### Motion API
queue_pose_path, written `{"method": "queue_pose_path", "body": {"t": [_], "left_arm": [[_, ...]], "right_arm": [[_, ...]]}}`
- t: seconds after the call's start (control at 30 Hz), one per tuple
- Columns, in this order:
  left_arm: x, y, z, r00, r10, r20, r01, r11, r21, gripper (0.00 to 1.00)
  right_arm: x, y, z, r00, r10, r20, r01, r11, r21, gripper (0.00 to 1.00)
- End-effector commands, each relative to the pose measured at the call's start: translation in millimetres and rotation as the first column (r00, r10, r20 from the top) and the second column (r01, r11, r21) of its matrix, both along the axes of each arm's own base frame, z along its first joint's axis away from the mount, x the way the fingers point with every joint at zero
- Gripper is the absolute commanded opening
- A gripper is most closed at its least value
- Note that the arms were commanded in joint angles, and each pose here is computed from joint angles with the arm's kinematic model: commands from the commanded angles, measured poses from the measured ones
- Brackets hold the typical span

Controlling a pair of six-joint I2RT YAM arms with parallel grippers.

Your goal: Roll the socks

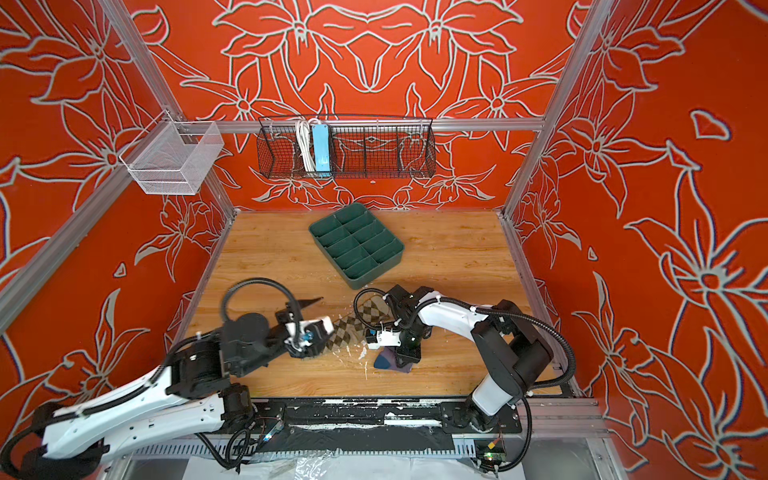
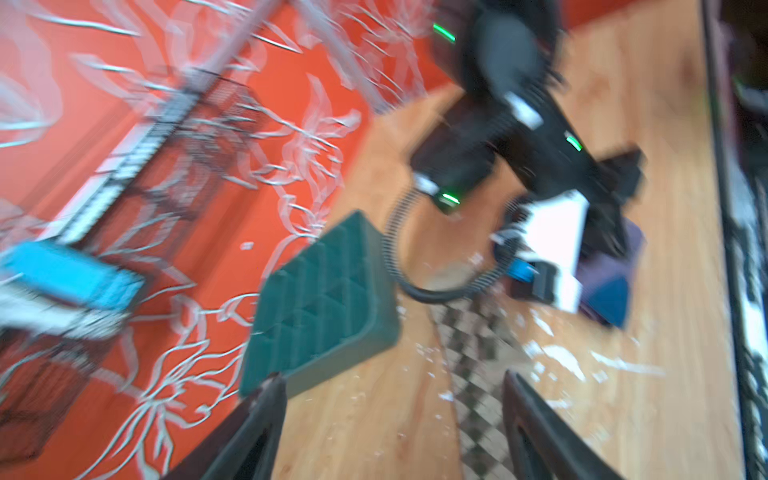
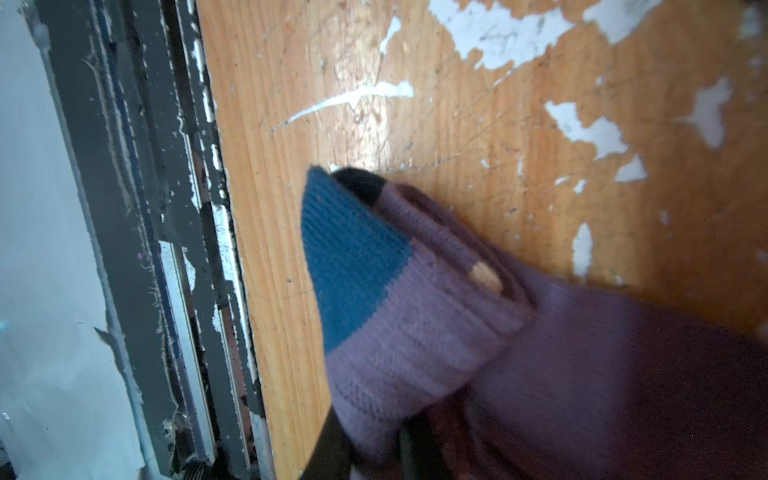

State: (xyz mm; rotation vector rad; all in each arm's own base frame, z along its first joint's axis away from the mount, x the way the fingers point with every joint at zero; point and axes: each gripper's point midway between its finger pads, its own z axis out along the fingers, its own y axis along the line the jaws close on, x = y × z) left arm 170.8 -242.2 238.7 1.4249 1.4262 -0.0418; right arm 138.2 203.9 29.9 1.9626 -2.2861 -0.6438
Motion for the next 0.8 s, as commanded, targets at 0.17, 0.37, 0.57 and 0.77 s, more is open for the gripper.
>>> {"method": "queue_pose_path", "body": {"t": [0.17, 0.37, 0.57, 0.77], "left_arm": [[-36.6, -73.9, -117.7, 0.967, -0.253, -0.036, 0.252, 0.918, 0.306, 0.81], [-33.6, -105.8, -147.8, 0.962, -0.260, -0.079, 0.271, 0.910, 0.312, 0.80], [-16.9, -121.1, -176.9, 0.981, -0.184, -0.065, 0.195, 0.922, 0.336, 0.76], [-5.4, -126.8, -206.3, 0.991, -0.102, -0.091, 0.129, 0.912, 0.389, 0.52]], "right_arm": [[14.6, -10.4, -35.4, 1.000, -0.011, -0.006, 0.011, 0.998, -0.060, 0.16], [15.6, -10.4, -34.7, 1.000, -0.020, -0.012, 0.020, 0.998, -0.051, 0.16], [16.4, -10.4, -35.0, 1.000, -0.027, -0.015, 0.027, 0.998, -0.050, 0.17], [14.6, -9.6, -33.5, 0.999, -0.023, -0.024, 0.022, 0.999, -0.042, 0.17]]}}
